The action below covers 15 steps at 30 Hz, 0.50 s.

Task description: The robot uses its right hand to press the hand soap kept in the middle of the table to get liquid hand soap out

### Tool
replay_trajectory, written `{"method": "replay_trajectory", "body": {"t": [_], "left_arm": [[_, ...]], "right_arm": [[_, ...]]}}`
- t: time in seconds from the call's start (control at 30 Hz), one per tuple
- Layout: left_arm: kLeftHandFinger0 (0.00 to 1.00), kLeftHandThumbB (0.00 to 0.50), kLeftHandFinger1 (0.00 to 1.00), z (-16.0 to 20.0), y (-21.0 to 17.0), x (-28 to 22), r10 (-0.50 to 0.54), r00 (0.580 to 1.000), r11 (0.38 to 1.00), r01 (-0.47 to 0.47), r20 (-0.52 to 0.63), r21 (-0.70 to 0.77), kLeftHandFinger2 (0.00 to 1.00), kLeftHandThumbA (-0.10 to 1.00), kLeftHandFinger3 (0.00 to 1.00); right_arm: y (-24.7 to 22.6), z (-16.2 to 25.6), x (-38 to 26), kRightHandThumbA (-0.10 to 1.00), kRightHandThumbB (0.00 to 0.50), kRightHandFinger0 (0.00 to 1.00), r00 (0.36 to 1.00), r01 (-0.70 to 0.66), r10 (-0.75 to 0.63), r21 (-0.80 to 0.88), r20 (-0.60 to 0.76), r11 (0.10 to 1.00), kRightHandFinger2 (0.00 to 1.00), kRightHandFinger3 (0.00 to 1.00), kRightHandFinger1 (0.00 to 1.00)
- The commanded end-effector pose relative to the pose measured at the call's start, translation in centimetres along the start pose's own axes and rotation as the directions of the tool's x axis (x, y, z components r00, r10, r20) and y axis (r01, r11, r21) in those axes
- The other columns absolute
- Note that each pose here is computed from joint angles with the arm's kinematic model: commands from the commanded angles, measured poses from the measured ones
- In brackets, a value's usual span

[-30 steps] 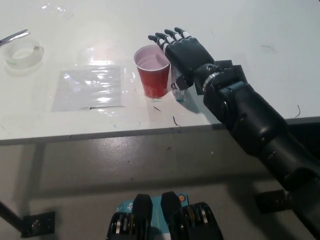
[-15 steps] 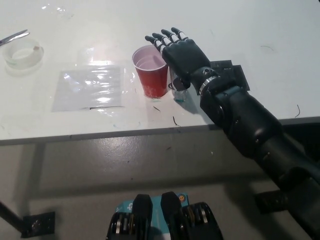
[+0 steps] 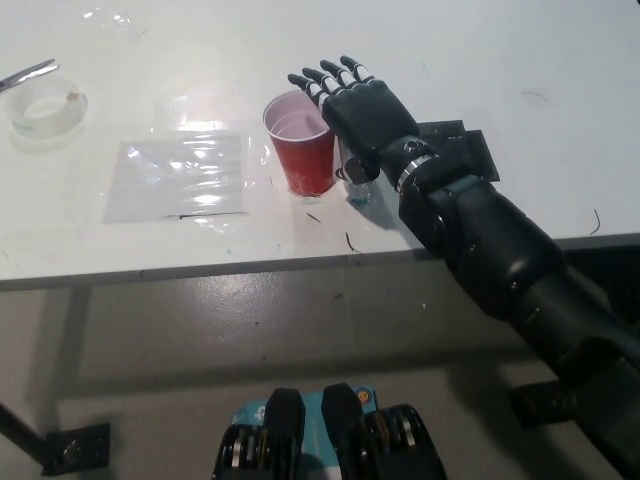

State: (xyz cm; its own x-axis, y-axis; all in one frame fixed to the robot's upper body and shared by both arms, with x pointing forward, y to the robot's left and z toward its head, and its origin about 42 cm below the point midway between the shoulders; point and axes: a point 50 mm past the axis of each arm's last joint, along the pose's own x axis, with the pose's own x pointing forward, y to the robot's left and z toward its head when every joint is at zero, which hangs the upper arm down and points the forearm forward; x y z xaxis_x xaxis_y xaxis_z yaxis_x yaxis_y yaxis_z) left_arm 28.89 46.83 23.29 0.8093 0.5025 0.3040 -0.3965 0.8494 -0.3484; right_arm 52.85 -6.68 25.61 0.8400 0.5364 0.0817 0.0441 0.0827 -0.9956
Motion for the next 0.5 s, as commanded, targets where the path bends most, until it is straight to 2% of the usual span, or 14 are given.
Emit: {"method": "replay_trajectory", "body": {"t": [0.0,0.2,0.37,0.4,0.47], "left_arm": [[0.01,0.097,0.01,1.6,0.0,0.5,-0.027,0.998,1.000,0.027,0.057,0.003,0.11,0.99,0.39],[0.00,0.091,0.00,1.5,0.1,0.1,-0.024,0.998,1.000,0.024,0.059,0.007,0.08,1.00,0.35],[0.00,0.093,0.00,1.3,0.4,-0.1,-0.029,0.998,1.000,0.029,0.052,0.009,0.09,1.00,0.35],[0.00,0.108,0.00,1.3,0.5,-0.2,-0.022,0.999,1.000,0.022,0.044,0.018,0.10,0.99,0.35],[0.00,0.099,0.00,1.2,0.6,-0.3,-0.019,0.999,1.000,0.018,0.040,0.021,0.10,1.00,0.35]], "right_arm": [[6.4,-1.1,-3.1,1.00,0.500,1.00,0.957,-0.279,0.285,0.086,-0.059,0.956,1.00,1.00,1.00],[3.9,-1.2,-2.8,1.00,0.500,1.00,0.969,-0.240,0.243,0.067,-0.051,0.969,1.00,1.00,1.00],[-0.6,-1.1,-1.7,1.00,0.500,1.00,0.989,-0.143,0.144,0.036,-0.019,0.989,1.00,1.00,1.00],[-1.2,-1.0,-1.5,1.00,0.500,1.00,0.992,-0.129,0.130,0.035,-0.010,0.991,1.00,1.00,1.00],[-3.5,-0.9,-1.0,1.00,0.500,1.00,0.997,-0.076,0.076,0.018,0.023,0.997,1.00,1.00,1.00]]}}
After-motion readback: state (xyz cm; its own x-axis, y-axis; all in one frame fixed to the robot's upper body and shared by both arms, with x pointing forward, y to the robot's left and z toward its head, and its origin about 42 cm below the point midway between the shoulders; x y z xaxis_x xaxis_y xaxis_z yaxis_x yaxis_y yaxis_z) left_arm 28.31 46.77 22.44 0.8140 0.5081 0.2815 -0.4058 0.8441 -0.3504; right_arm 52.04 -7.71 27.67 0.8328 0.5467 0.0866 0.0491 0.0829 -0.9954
